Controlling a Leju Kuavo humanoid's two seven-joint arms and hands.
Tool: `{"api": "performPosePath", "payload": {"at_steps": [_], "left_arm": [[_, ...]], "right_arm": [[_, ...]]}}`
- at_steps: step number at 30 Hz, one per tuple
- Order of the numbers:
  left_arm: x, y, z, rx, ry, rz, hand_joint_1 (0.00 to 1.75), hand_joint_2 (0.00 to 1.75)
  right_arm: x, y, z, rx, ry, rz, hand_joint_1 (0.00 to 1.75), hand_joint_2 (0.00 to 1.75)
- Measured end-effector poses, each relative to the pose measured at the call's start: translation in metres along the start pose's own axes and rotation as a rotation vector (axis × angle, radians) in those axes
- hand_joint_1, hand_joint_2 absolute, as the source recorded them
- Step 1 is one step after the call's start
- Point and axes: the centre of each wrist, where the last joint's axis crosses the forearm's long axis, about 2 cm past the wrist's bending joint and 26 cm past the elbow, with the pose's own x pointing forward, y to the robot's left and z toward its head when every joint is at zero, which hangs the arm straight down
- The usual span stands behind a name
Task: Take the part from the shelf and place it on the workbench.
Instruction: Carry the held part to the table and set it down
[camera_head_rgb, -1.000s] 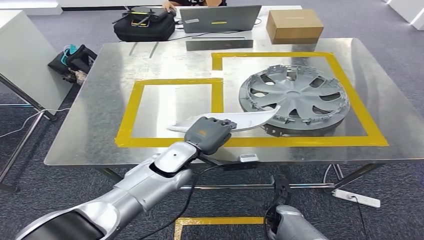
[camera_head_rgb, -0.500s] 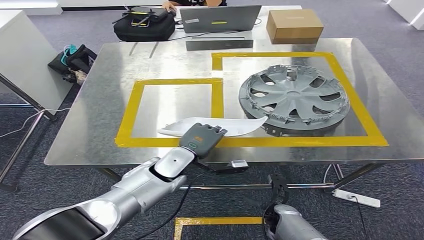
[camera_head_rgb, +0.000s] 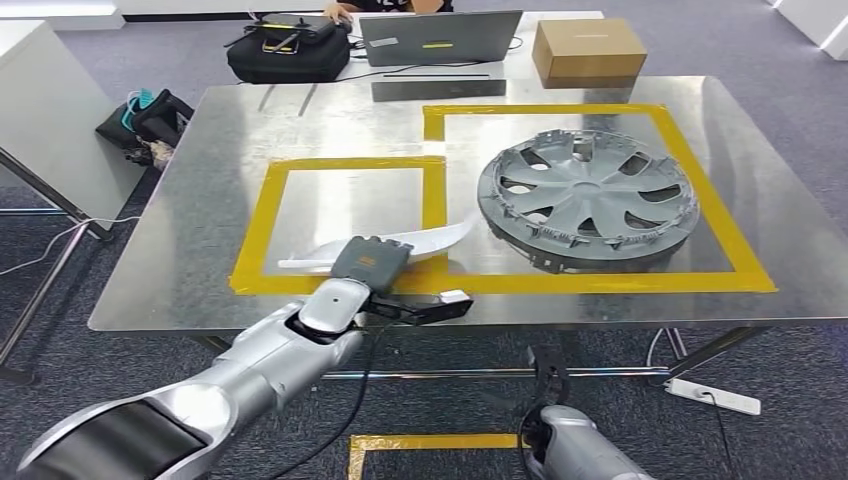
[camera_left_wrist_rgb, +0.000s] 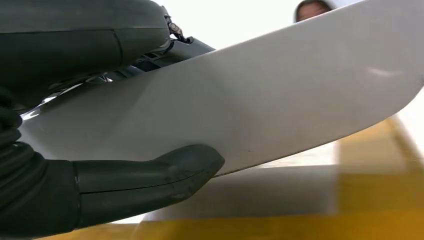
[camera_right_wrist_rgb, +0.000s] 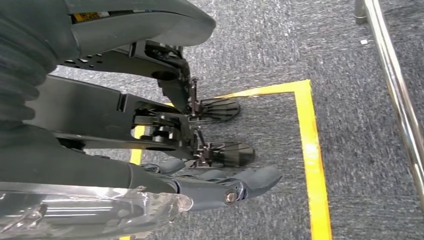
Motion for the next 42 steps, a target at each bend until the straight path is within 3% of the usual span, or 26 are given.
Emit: {"api": "performPosePath", "payload": {"at_steps": [18,22,31,35,39,42], "left_arm": [[-0.027,0.004,-0.009,-0.003,0.104,0.092,1.75,1.75],[-0.031,0.003,-0.010,-0.016,0.116,0.114,0.00,1.75],[-0.039,0.001,-0.010,-0.024,0.151,0.132,0.00,1.75],[-0.042,0.001,-0.010,-0.009,0.163,0.115,0.00,0.00],[-0.045,0.001,-0.010,0.039,0.157,0.138,0.00,0.00],[-0.050,0.000,-0.009,0.082,0.133,0.328,0.00,0.00]], "right_arm": [[0.000,0.008,0.002,0.014,0.009,0.007,0.00,1.75],[0.000,0.008,0.002,0.017,0.009,0.008,0.00,0.00],[0.000,0.008,0.002,0.022,0.011,0.010,0.00,0.00],[-0.001,0.008,0.002,0.022,0.012,0.007,0.00,0.00],[-0.001,0.009,0.002,0.020,0.012,0.005,0.00,0.00],[-0.001,0.009,0.002,0.018,0.014,-0.003,0.00,0.00]]}}
